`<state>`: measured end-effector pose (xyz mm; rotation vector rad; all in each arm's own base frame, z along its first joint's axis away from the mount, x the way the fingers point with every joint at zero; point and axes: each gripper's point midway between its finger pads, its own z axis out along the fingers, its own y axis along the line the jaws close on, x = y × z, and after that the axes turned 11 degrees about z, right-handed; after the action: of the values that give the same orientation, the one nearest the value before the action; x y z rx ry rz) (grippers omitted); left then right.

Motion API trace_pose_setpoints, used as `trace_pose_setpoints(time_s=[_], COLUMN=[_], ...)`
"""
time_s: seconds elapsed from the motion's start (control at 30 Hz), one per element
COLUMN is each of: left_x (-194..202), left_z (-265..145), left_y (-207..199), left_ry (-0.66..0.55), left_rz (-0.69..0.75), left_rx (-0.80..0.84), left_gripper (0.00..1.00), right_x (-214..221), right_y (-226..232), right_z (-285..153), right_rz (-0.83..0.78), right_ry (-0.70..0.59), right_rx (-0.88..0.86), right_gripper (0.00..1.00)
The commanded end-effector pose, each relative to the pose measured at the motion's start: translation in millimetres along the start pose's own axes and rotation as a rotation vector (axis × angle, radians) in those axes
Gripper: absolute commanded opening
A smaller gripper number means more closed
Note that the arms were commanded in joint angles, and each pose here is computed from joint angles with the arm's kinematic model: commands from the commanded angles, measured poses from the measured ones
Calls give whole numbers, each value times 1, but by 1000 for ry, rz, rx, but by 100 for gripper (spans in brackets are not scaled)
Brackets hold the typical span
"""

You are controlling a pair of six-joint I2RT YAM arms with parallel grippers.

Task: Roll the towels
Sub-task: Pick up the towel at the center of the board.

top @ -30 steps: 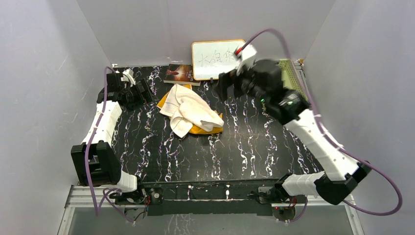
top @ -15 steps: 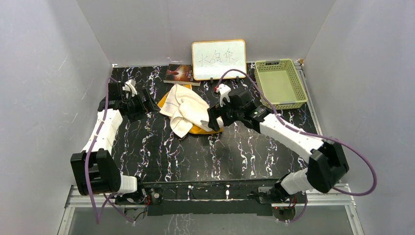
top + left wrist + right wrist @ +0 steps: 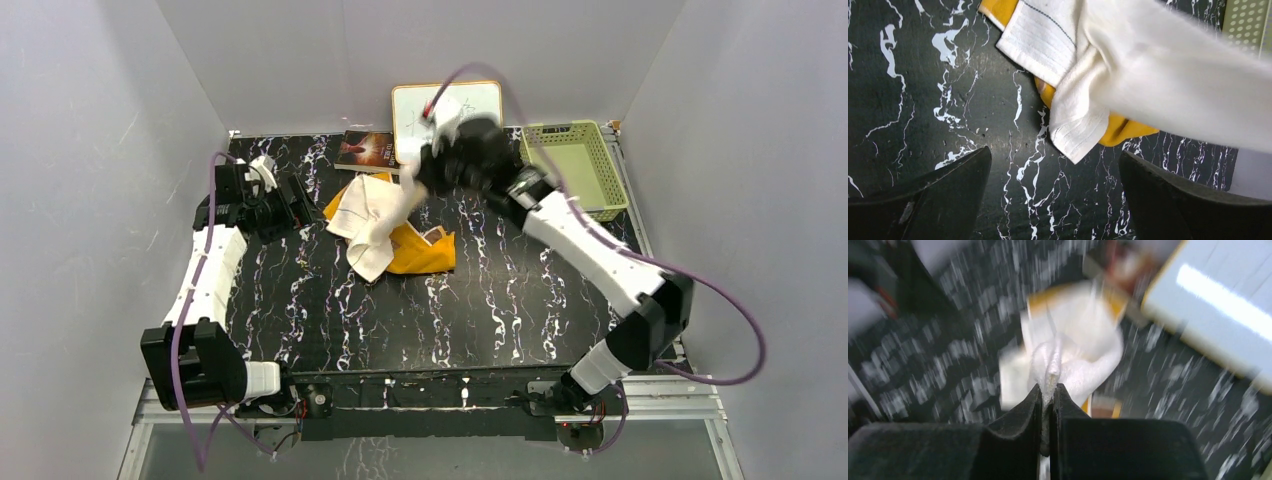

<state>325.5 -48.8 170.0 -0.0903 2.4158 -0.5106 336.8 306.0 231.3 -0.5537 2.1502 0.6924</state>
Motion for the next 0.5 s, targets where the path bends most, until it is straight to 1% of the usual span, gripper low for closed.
trace_pose_setpoints(time_s=[0.0, 0.07, 0.1, 0.23, 0.27, 0.3, 0.37, 0.47], left_x=[-19, -20, -22, -28, -30, -34, -45, -58], left_z=[-7, 1, 5, 29, 35, 39, 48, 63], left_y=[-13, -11, -11, 4, 6, 6, 4, -4], left_ry=[-43, -39, -43, -16, -7, -7, -14, -24], left_rz=[21, 8, 3, -12, -15, -17, -23, -15], left_rx=[52, 61, 63, 37, 34, 38, 54, 72], left_gripper=[98, 98, 98, 98, 98, 98, 98, 98], right_x=[-201, -220, -227, -243, -244, -246, -250, -249], right_y=[65, 76, 79, 88, 91, 93, 97, 98], right_z=[-162, -207, -238, -341, -361, -374, -387, -382], right_rz=[-101, -110, -109, -114, -125, -135, -148, -156], right_ry=[-599, -727, -810, -1108, -1148, -1167, -1165, -1132], right_rx=[-92, -116, -120, -131, -134, -136, -134, -133], right_gripper=[0, 0, 0, 0, 0, 0, 0, 0])
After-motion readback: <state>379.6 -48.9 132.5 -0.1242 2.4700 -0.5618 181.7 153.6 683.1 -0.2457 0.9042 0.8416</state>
